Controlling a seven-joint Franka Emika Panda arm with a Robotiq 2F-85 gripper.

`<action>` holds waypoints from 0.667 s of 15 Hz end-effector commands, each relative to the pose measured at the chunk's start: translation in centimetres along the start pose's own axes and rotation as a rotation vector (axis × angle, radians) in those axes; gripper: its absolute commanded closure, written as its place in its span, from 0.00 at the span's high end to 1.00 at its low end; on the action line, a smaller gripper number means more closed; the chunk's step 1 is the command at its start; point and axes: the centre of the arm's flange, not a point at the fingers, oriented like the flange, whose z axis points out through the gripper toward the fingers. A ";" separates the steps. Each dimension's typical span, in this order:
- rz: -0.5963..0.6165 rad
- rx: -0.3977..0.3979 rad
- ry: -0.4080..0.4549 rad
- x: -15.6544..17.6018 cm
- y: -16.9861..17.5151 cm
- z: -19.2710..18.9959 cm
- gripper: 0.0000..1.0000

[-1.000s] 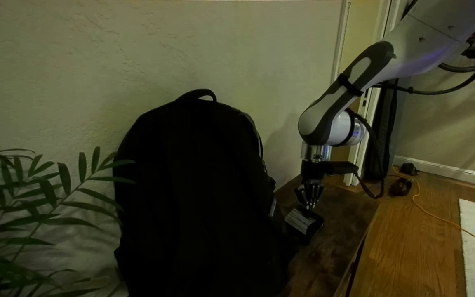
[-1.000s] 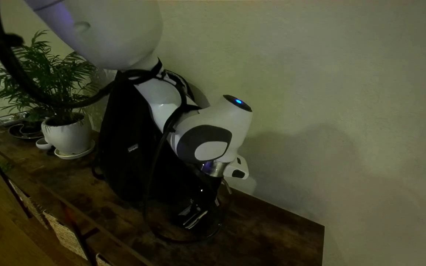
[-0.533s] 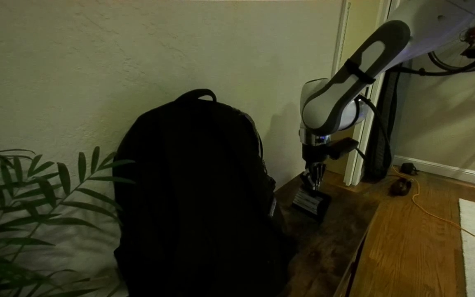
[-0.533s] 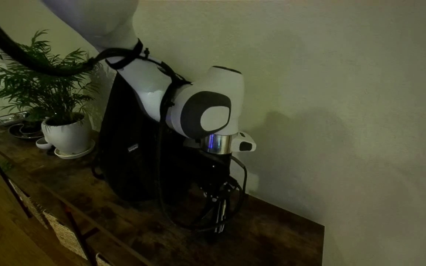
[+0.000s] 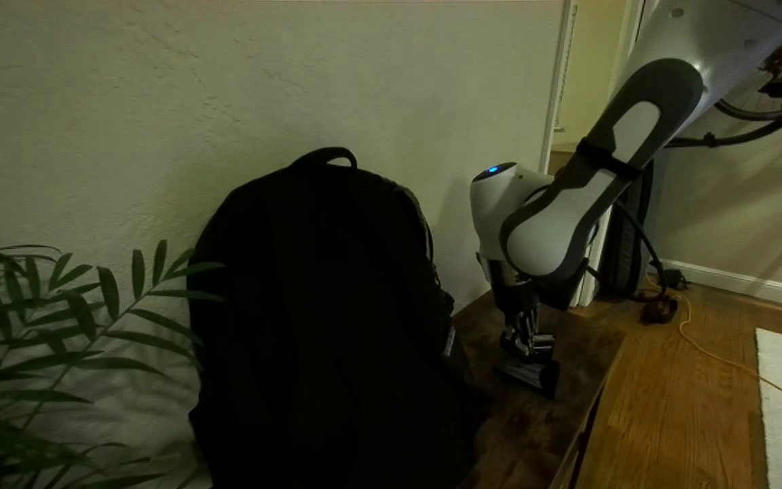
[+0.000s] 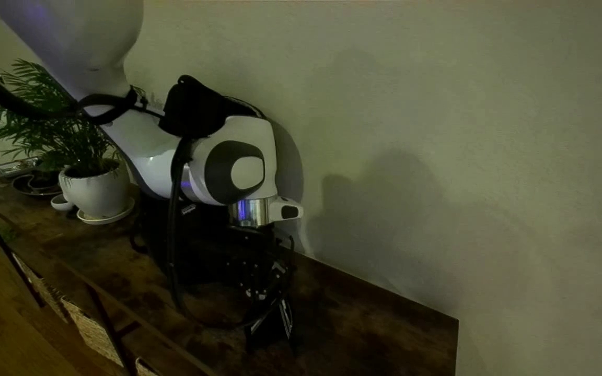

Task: Pick up the wallet from the table and put it in the black bag.

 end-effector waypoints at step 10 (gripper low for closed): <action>0.039 -0.127 0.137 -4.6 1.0 -3.1 0.81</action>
